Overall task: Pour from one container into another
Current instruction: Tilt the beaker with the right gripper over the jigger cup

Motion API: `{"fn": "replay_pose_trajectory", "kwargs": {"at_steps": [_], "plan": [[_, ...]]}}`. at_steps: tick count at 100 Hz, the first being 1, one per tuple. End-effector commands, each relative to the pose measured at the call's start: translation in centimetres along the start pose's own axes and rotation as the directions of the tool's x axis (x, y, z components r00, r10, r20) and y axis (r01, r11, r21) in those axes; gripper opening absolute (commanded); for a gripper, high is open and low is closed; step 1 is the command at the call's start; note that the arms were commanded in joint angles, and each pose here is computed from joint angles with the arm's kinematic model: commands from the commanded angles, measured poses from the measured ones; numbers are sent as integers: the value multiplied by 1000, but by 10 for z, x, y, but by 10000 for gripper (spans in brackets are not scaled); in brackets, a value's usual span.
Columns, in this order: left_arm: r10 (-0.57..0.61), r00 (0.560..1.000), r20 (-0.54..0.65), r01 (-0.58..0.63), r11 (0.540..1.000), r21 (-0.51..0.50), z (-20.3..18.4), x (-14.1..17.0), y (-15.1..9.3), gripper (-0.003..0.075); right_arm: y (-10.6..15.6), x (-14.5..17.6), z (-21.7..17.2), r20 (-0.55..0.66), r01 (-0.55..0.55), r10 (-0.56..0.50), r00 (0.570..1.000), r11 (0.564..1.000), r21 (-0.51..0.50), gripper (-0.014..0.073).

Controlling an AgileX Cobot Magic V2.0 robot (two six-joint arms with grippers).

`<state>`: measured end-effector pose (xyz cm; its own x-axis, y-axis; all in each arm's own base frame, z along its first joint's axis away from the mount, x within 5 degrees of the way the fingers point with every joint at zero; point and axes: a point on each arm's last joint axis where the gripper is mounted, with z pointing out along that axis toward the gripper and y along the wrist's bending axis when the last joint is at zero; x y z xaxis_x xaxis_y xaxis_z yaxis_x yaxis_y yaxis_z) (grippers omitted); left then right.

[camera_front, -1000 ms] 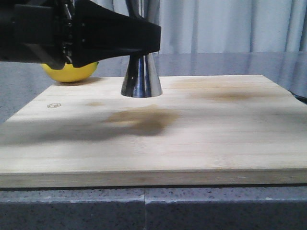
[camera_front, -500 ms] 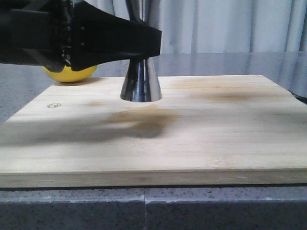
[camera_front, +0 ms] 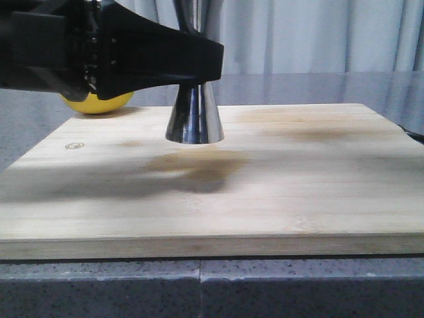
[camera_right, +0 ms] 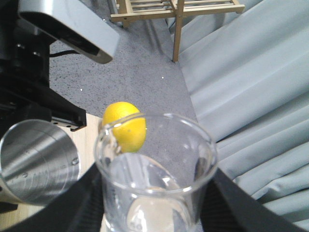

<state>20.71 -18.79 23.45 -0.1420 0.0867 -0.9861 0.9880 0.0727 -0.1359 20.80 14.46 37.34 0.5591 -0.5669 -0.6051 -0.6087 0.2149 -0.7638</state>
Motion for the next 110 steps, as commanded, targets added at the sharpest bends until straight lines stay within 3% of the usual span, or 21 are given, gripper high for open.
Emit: {"fn": "replay_pose_trajectory", "kwargs": {"at_steps": [1,110], "plan": [[28,981,193,-55,990,132,-5,-32,-15,-19,-11,-11,-7,18,61,-62,998,997,44,165],[37,984,176,-65,986,155,-4,-30,-18,-19,-11,-11,-7,21,163,-163,986,986,37,165]]}}
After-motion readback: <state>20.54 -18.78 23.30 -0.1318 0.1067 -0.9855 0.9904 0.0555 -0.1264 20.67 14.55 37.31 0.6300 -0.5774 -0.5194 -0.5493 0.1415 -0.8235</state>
